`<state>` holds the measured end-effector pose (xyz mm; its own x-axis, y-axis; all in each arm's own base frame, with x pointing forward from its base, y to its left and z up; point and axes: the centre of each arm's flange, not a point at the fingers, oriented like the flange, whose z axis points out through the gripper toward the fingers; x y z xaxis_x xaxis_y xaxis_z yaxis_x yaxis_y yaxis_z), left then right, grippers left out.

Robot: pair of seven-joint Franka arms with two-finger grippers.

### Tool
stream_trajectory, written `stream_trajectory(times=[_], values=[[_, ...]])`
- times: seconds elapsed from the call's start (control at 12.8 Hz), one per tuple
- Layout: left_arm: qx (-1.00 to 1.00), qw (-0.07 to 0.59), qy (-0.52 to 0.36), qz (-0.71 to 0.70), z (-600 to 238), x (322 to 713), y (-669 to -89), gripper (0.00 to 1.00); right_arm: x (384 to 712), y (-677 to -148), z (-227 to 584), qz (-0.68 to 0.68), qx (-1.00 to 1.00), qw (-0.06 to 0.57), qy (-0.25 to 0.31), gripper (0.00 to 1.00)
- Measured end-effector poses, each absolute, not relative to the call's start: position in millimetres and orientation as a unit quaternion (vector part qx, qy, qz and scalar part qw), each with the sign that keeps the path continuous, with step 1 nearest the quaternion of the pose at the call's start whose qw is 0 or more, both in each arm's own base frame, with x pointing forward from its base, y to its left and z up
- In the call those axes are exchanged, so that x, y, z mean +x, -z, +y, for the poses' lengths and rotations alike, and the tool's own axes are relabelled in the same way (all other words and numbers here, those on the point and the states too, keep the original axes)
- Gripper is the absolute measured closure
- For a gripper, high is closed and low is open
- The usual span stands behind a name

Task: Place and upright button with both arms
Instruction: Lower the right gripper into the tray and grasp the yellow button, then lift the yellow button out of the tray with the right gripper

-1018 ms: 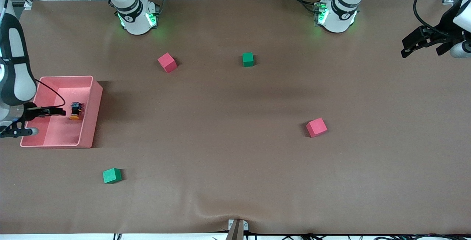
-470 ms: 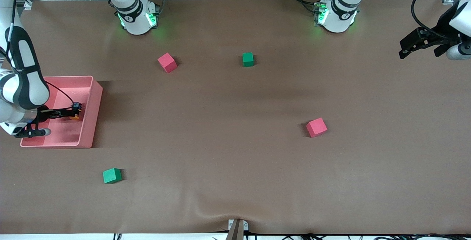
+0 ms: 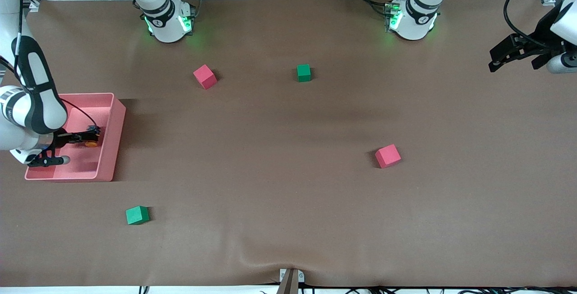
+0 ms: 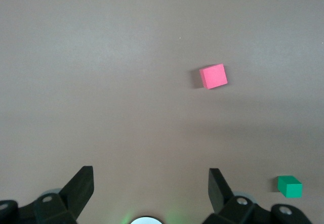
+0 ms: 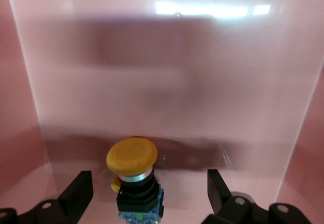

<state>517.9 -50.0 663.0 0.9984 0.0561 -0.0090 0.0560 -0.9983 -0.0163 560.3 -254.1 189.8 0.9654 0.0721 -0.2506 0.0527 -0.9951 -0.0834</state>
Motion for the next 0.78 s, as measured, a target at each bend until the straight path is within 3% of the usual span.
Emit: stream_trajectory(times=[0.08,0.16,0.47,0.55,0.78], values=[[-1.000,0.008,-0.005,-0.028,-50.0,517.9,-663.0,0.00,557.3,-186.1,-254.1,-0.031,-0.991,0.038,-0.128,0.00],[-1.000,0.008,-0.005,-0.028,-50.0,518.0,-662.9,0.00,554.6,-183.6,-254.7,-0.029,-0.990,0.039,-0.129,0.10],[-1.000,0.008,-0.005,-0.028,-50.0,518.4,-662.3,0.00,553.0,-183.0,-256.9,-0.027,-0.991,0.040,-0.128,0.60],[-1.000,0.008,-0.005,-0.028,-50.0,518.4,-662.3,0.00,553.1,-183.1,-256.8,-0.027,-0.991,0.040,-0.128,0.67],[-1.000,0.008,-0.006,-0.028,-50.2,518.5,-662.1,0.00,553.3,-183.1,-256.6,-0.027,-0.991,0.040,-0.128,0.67]])
